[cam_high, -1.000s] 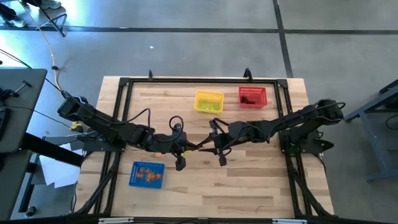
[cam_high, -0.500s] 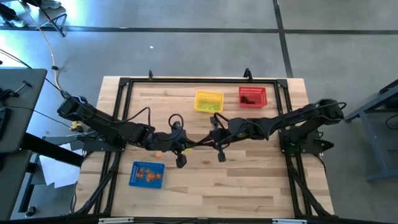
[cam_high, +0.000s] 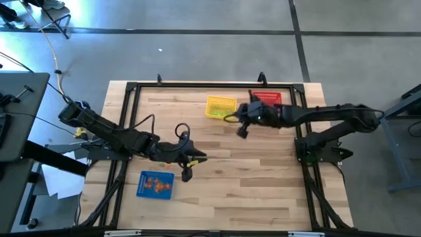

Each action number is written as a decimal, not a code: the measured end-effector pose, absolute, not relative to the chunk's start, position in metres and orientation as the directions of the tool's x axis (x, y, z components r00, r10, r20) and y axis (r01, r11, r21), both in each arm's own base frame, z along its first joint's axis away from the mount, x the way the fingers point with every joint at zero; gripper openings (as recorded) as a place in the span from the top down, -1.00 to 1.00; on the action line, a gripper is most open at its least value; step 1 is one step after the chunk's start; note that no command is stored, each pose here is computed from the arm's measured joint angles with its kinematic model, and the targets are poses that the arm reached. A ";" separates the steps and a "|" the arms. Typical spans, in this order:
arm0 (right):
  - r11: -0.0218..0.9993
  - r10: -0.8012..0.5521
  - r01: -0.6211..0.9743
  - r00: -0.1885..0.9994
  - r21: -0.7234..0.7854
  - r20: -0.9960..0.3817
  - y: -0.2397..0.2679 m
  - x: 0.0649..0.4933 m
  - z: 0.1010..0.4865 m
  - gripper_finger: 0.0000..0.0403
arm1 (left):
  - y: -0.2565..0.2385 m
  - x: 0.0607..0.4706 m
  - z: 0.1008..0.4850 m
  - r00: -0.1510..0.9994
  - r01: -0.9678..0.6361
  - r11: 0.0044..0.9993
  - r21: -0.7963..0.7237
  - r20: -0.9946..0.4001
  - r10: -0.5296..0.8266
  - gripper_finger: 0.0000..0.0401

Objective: Sort Halloween decoration
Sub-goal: Put the black spider toy into the red bin, then put the orange spider toy into the blue bin

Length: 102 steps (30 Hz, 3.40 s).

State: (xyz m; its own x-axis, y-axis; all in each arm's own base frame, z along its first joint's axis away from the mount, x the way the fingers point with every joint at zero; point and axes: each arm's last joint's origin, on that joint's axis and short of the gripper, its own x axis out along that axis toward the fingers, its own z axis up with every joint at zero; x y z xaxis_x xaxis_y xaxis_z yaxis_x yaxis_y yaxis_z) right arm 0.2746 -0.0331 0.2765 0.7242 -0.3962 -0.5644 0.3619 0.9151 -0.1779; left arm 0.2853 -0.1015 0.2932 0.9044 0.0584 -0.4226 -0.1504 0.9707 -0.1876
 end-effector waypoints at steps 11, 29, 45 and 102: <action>0.675 -0.484 0.727 0.307 -0.126 -0.820 -0.136 0.205 0.253 1.00 | -0.104 0.284 0.293 0.904 -0.145 0.974 -0.175 -0.423 0.059 0.52; 0.482 -0.400 0.875 0.262 0.041 -0.878 -0.184 0.147 0.199 0.60 | -0.110 0.279 0.288 0.880 -0.133 0.977 -0.166 -0.474 0.039 0.53; 0.738 -0.088 0.519 0.708 0.431 -0.701 -0.141 0.183 0.231 0.34 | -0.098 0.247 0.256 0.571 -0.425 0.884 -0.197 -0.815 0.093 0.53; 0.932 -0.082 0.279 0.786 0.233 -0.613 -0.045 0.232 0.250 0.38 | -0.063 0.205 0.135 0.248 -0.308 0.947 -0.096 -0.969 -0.018 0.53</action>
State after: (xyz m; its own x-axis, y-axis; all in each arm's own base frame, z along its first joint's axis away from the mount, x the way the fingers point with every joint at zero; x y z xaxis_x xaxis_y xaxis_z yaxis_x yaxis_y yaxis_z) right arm 0.2323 -0.0453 0.2503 0.7862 -0.0818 -0.6126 0.2786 0.9317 0.2331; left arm 0.2046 -0.0628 0.1349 0.2479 -0.0176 -0.9686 -0.3078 0.9466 -0.0960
